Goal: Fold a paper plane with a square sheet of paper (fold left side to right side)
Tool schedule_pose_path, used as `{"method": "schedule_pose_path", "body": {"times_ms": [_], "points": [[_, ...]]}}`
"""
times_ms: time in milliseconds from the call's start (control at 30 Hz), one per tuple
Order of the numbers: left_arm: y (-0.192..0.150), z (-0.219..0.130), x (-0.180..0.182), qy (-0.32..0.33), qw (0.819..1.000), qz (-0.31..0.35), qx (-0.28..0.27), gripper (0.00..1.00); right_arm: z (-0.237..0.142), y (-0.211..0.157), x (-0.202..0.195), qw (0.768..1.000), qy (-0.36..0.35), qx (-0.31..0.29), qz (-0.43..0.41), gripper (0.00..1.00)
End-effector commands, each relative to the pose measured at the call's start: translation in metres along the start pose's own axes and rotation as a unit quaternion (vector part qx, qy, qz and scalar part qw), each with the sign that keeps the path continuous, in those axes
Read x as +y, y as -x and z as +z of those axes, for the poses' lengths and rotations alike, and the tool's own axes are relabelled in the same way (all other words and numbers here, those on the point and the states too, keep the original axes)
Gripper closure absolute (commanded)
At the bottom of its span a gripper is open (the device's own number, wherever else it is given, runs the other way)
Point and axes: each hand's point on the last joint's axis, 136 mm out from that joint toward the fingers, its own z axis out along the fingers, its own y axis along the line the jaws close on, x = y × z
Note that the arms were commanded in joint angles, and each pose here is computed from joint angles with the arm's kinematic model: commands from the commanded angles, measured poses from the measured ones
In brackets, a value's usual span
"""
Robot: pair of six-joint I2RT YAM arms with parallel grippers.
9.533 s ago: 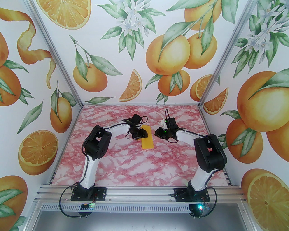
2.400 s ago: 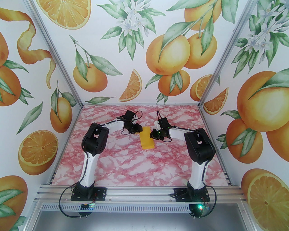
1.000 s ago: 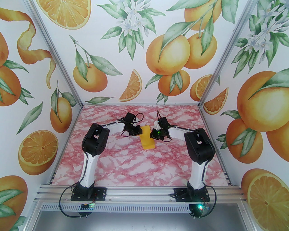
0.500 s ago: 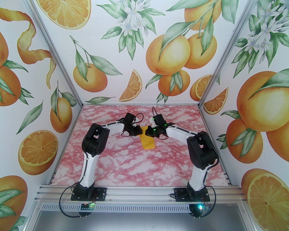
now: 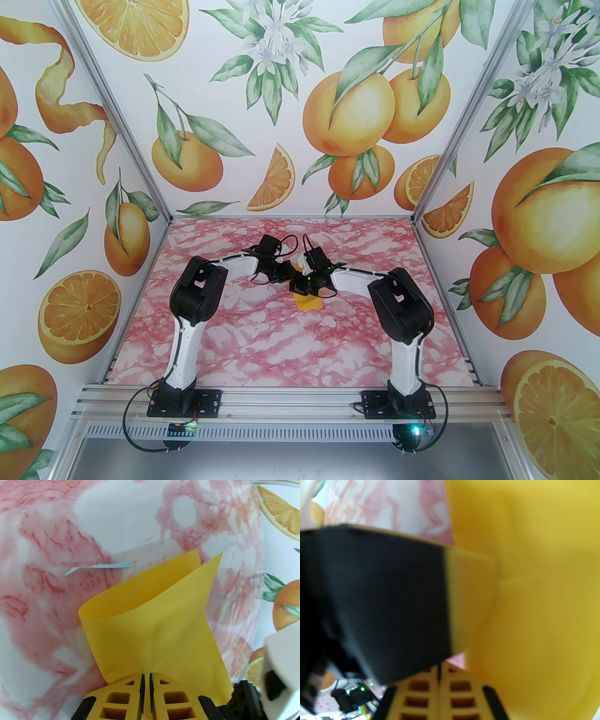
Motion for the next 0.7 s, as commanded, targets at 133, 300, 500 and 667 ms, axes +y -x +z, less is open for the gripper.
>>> {"method": "schedule_pose_path", "body": {"times_ms": [133,300,500,667], "points": [[-0.019,0.009,0.02,0.03,0.999,-0.015,0.021,0.85,0.013,-0.017,-0.021,1.0,-0.009,0.023,0.012,1.0],[-0.02,0.01,0.023,0.035,0.999,-0.016,0.022,0.86,0.012,-0.027,-0.027,0.999,-0.01,0.032,0.016,1.0],[-0.021,0.012,0.029,0.044,0.999,-0.018,0.02,0.87,0.004,-0.039,-0.029,0.999,-0.01,0.037,0.016,1.0],[-0.023,0.013,0.034,0.05,0.998,-0.02,0.021,0.88,0.002,-0.053,-0.026,0.999,-0.01,0.044,0.011,1.0]]}}
